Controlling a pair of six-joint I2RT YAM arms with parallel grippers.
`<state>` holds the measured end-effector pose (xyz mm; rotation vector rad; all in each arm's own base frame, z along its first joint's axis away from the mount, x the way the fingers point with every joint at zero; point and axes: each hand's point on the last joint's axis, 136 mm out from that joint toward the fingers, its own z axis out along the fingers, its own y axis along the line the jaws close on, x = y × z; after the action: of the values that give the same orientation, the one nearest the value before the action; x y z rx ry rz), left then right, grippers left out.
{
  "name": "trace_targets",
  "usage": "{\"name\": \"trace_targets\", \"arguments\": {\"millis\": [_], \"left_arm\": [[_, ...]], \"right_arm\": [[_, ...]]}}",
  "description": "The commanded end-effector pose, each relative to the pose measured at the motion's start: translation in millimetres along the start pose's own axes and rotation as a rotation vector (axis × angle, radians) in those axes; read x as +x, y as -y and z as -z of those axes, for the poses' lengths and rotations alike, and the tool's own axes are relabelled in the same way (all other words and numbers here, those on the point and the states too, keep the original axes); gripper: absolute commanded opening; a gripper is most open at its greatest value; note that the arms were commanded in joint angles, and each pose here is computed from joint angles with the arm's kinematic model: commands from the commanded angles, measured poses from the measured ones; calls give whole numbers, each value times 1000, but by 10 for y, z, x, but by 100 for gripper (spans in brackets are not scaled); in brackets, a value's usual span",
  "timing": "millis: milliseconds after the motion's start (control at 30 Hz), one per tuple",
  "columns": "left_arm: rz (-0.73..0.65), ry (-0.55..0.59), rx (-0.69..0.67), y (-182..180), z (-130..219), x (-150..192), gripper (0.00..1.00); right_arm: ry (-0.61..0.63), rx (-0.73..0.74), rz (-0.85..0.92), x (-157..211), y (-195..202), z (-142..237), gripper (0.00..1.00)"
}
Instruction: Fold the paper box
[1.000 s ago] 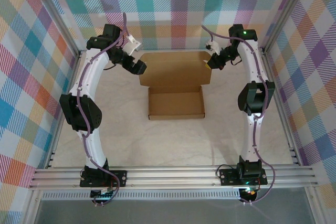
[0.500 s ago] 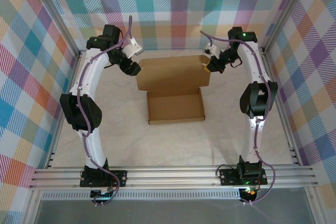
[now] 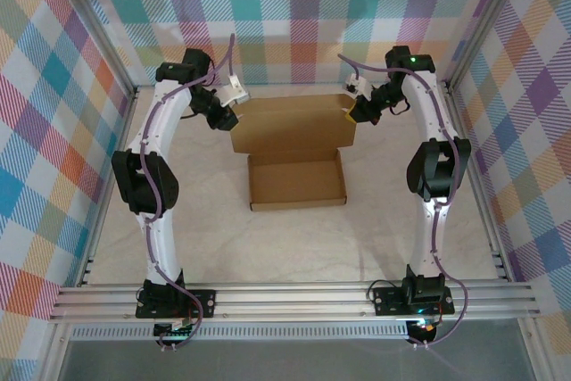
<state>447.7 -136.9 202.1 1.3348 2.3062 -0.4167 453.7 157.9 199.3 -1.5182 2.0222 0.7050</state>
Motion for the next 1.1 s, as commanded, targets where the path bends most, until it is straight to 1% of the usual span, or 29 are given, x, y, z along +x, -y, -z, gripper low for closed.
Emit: {"name": "trace_targets", "arguments": {"millis": [0, 33, 167, 300, 400, 467, 567, 667, 767, 833, 867, 967, 1067], "left_arm": [[-6, 32, 42, 55, 51, -41, 5], [-6, 33, 47, 66, 44, -45, 0], [-6, 49, 44, 86, 64, -100, 0], [38, 104, 18, 71, 136, -250, 0], [79, 136, -37, 15, 153, -376, 0], [81, 150, -84, -16, 143, -436, 0], [102, 163, -165, -117, 121, -533, 0], [166, 191, -233, -199, 104, -675, 0], [269, 228, -312, -280, 98, -827, 0], [332, 248, -353, -304, 90, -899, 0], [369, 261, -365, -308, 91, -929, 0], [467, 310, -361, -263, 75, -1046, 0], [484, 334, -312, -101, -5, -1164, 0]], "right_arm": [[36, 3, 54, -169, -102, 91, 0], [35, 7, 51, -171, -100, 94, 0], [33, 63, 32, -235, -29, 112, 0], [89, 143, -41, -370, 48, 166, 0], [117, 237, -101, -431, 110, 186, 0], [125, 317, -141, -437, 147, 192, 0], [182, 415, -182, -556, 154, 223, 0], [234, 513, -238, -629, 160, 250, 0], [272, 609, -293, -685, 162, 244, 0], [267, 648, -346, -686, 158, 234, 0], [259, 692, -382, -661, 192, 243, 0], [264, 773, -465, -659, 216, 197, 0], [291, 818, -570, -667, 218, 155, 0]]}}
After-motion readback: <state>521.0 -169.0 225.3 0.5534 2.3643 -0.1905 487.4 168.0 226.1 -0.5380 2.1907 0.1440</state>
